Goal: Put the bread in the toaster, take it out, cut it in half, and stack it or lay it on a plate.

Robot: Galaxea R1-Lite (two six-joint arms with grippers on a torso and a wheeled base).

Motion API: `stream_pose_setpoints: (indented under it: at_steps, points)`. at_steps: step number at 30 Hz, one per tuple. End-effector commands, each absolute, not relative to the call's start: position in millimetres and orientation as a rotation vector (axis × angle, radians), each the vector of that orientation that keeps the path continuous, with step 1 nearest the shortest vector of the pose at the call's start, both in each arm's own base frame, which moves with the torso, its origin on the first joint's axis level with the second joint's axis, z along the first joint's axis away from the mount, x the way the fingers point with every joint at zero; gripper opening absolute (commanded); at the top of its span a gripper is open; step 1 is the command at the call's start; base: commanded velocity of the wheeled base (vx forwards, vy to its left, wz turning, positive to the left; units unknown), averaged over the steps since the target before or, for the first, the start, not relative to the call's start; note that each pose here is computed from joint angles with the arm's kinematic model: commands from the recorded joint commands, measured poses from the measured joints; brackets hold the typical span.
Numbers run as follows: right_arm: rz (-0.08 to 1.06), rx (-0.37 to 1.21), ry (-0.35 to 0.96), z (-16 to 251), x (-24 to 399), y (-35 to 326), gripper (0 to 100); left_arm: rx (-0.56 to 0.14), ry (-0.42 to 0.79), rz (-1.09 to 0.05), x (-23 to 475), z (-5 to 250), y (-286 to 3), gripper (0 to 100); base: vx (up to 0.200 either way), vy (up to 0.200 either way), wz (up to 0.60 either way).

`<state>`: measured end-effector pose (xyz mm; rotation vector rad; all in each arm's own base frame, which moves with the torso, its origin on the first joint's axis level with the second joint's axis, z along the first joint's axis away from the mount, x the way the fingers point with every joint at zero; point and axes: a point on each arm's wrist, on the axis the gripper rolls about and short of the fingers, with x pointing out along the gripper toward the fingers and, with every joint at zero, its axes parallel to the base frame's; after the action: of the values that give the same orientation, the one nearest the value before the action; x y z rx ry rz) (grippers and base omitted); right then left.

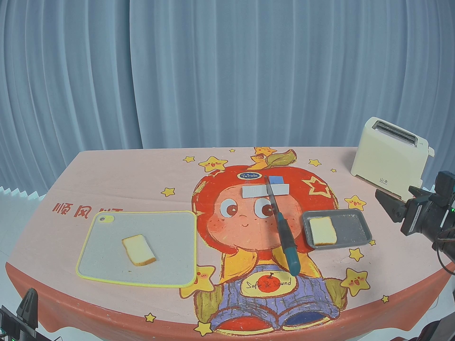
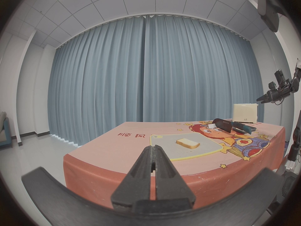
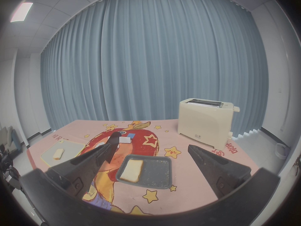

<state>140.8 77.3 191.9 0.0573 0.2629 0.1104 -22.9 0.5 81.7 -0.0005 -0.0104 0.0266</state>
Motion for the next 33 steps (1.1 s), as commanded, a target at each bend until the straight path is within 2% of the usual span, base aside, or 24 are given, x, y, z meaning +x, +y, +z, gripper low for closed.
stream_pose_setpoints:
  at_steps: [1,7,14,22,26,33]
  points:
    - [0.035,0.08,0.221,198.3,138.4,61.4,100,-0.002,-0.006,0.026,-22.6,76.5,0.4,0,0.0,0.0,0.0]
    - [-0.02,0.078,0.177,201.4,124.5,45.3,100,-0.003,-0.005,0.021,-22.5,76.5,0.3,0,0.0,0.0,0.0]
    - [-0.173,0.06,0.132,199.4,110.3,17.4,100,-0.002,-0.005,0.021,-22.5,76.5,0.3,0,0.0,0.0,0.0]
    - [-0.214,0.078,0.066,199.0,88.4,8.1,100,0.002,-0.005,0.02,-22.5,76.5,0.3,0,0.0,0.0,0.0]
    - [-0.278,0.09,0.026,189.3,68.8,-0.3,100,0.003,-0.006,0.02,-22.6,76.5,0.3,0,0.0,0.0,0.0]
    - [-0.304,0.096,-0.005,168.3,45.1,-4.5,100,0.011,-0.006,0.018,-22.6,76.5,0.3,0,0.0,0.0,0.0]
